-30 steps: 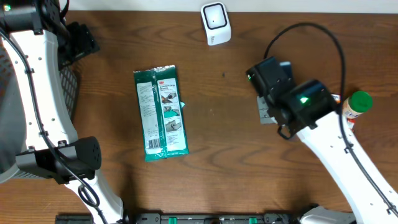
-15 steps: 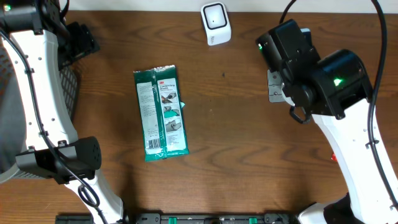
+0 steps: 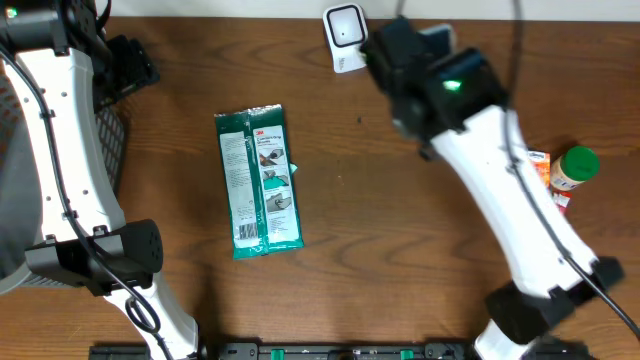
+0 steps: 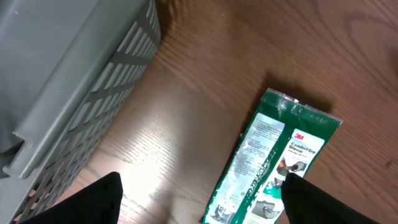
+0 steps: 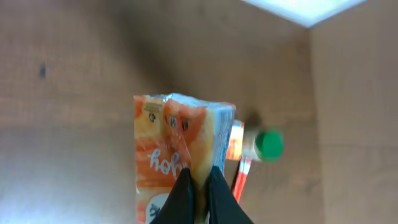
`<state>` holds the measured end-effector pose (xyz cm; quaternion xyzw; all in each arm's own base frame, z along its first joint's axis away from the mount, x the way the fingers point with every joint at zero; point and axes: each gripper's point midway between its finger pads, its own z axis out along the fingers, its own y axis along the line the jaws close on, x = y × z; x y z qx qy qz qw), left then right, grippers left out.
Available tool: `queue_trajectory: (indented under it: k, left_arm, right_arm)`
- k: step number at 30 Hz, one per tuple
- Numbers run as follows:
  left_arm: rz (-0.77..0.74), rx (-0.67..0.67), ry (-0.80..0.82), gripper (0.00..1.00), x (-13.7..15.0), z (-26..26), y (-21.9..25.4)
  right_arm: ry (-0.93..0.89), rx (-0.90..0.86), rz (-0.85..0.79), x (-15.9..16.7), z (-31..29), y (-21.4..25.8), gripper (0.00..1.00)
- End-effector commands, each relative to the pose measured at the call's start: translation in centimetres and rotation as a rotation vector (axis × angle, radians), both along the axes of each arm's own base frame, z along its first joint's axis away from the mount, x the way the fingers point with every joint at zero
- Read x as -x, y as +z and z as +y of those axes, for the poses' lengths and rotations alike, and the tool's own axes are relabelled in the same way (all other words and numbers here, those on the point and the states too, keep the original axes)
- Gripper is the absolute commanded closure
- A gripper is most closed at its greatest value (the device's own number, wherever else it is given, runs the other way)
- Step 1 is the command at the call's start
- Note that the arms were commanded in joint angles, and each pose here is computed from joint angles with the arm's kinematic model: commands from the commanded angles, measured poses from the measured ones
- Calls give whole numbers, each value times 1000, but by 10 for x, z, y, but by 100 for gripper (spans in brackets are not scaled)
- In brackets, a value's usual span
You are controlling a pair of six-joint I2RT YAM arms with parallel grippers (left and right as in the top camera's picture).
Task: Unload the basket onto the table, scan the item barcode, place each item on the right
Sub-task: 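Lift the tissue pack up toward the white scanner, then hold the tissue pack in front of the white scanner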
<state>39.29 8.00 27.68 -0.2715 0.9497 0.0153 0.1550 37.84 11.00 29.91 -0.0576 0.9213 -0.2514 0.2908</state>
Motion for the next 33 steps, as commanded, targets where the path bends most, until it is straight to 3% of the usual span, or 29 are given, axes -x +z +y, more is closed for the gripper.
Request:
queue_trajectory:
  k: [1,6,15,27,33]
  left_arm:
    - [62,-5,-6,18,12,2,-5]
    - [62,-5,-6,18,12,2,-5]
    - [62,-5,-6,18,12,2,-5]
    - [62,-5,-6,18,12,2,-5]
    - [62,-5,-6,18,12,2,-5]
  right_arm:
    - [105,275,-103,-32,17,20,99]
    - [193,450,-294,-80,67,50,99]
    - [302,618,-375,-146,112,45,99]
    - [393,602,-344,-221,123,-72,99]
    - [386,630,-271,-240,109,-137,99]
